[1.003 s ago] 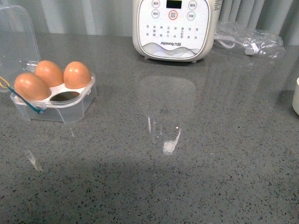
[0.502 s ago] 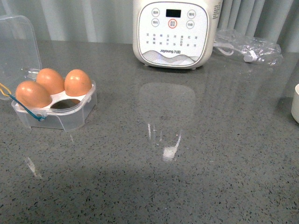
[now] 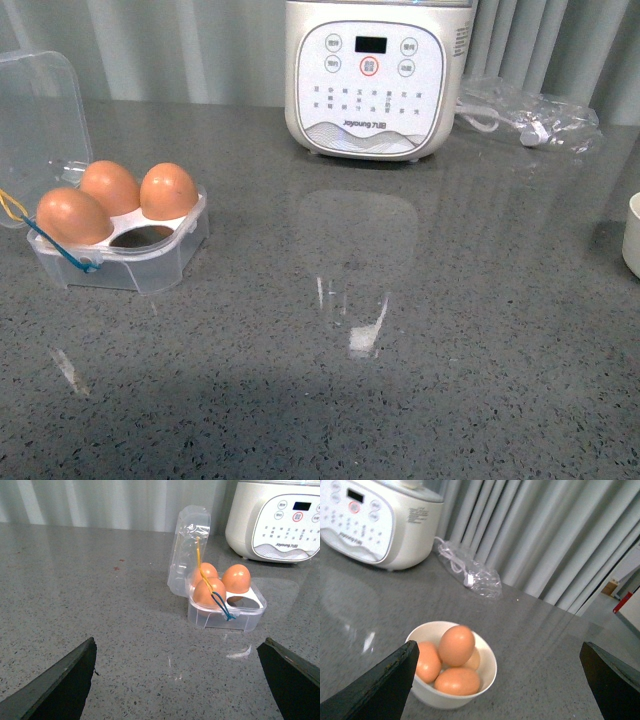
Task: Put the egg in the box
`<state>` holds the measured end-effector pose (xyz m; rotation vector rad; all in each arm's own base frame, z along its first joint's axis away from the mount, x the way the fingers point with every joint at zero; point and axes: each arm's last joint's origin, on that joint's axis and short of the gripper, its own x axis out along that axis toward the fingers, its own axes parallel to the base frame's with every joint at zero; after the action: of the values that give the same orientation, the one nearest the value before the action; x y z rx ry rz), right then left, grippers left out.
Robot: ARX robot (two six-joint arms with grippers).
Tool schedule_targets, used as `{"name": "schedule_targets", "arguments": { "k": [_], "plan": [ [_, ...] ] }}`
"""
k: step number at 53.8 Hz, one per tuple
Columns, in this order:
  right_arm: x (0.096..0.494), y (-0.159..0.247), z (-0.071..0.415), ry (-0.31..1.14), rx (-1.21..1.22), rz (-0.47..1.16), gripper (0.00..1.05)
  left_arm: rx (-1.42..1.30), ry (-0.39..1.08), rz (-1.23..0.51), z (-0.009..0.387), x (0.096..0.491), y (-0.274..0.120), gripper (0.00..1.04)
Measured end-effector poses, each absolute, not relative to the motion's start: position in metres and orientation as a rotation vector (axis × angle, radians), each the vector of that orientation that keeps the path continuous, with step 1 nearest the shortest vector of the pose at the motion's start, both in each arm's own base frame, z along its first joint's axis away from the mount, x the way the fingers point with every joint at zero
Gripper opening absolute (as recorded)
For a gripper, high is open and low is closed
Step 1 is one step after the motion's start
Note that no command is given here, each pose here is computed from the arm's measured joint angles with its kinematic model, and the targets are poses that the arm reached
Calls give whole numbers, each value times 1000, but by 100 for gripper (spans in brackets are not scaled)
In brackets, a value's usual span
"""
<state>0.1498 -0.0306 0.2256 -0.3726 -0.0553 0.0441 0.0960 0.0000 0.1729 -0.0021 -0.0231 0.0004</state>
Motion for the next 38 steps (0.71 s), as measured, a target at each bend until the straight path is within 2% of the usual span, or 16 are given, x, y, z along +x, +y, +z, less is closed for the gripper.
{"name": "schedule_targets", "arguments": {
  "k": [8,11,21,38],
  "plan": [
    [185,-44,236,-8,-228,24,98,-2,-23,0,173,96,0,98],
    [205,-49,236,52,-129,24,98,-2,-23,0,173,96,0,98],
    [248,-41,236,180,-4,45,98,-2,-23,0,173,96,0,98],
    [270,-37,219,302,3,63,98,-2,-23,0,173,96,0,98]
  ]
}}
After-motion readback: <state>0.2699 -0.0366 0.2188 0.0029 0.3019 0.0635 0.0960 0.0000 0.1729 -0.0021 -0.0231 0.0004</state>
